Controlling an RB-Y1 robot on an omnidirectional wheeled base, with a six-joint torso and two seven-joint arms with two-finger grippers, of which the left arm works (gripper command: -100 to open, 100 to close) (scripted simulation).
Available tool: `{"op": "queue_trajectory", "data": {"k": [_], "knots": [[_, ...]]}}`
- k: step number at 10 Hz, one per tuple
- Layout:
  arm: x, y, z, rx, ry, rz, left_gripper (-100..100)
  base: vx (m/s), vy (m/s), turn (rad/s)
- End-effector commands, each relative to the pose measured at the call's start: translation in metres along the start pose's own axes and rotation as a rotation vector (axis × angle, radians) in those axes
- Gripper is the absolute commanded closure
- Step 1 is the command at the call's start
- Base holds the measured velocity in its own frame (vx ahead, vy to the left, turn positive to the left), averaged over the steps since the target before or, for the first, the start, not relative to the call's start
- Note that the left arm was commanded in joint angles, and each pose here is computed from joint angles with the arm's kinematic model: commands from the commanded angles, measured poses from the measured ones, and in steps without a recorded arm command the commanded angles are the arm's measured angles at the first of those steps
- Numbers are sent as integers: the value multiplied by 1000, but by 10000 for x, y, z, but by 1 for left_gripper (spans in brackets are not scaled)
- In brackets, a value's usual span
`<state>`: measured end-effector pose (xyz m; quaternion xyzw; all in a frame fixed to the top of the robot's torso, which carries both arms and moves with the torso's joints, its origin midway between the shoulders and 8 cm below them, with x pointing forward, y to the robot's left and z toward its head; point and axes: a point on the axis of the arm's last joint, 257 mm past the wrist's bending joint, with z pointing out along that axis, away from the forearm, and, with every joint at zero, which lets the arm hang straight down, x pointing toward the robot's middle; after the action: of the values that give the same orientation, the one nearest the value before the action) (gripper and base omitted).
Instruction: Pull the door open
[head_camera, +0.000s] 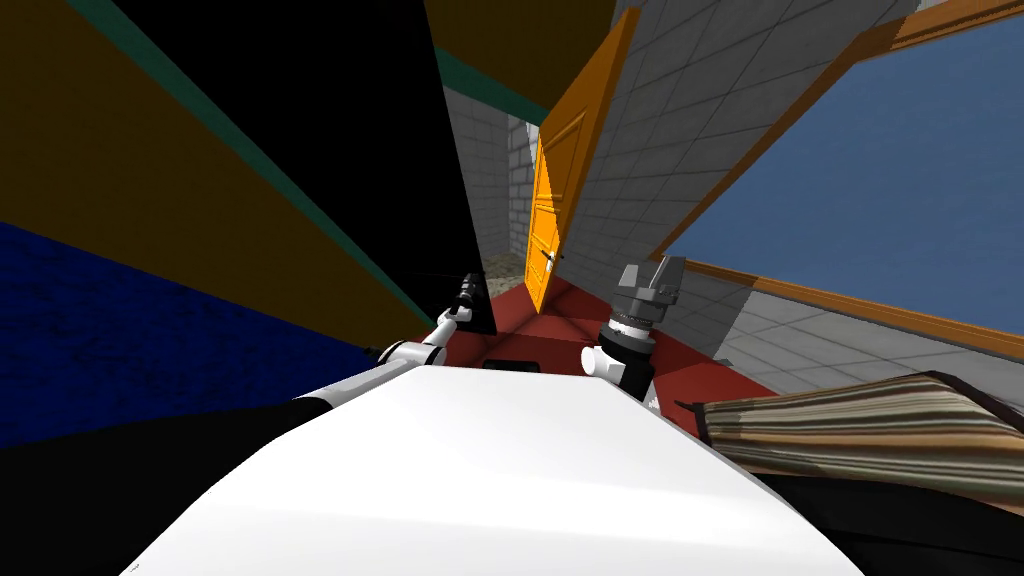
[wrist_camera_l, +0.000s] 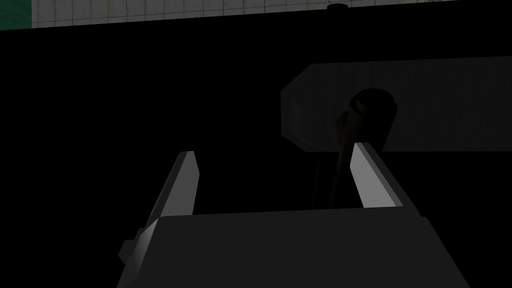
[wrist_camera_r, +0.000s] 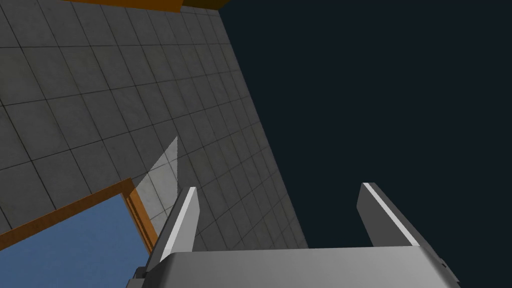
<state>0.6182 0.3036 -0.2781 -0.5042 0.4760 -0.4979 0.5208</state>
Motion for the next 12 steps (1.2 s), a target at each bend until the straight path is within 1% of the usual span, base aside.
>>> {"op": "queue_trajectory", "data": {"k": [1,2,3,4,5,6,7,8,9,12], "knots": [[0,0,0,0,0,0,-100,-26,6,25],[-297,59,-117,3,-30,2,-100,31,-4,-168],[-391,71,-155,6,-39,3,-100,81,-3,-185],[-592,92,-241,12,-59,5,-100,104,5,-175],[-592,92,-241,12,-59,5,-100,71,1,-46],[-693,100,-287,16,-68,7,-100,44,-10,-59],[-880,111,-375,22,-85,10,-100,48,-6,-155],[-880,111,-375,22,-85,10,-100,44,2,-63],[-1029,117,-449,28,-99,13,-100,48,-2,-100],[-1021,121,-444,28,-98,12,-100,15,1,-16]]}}
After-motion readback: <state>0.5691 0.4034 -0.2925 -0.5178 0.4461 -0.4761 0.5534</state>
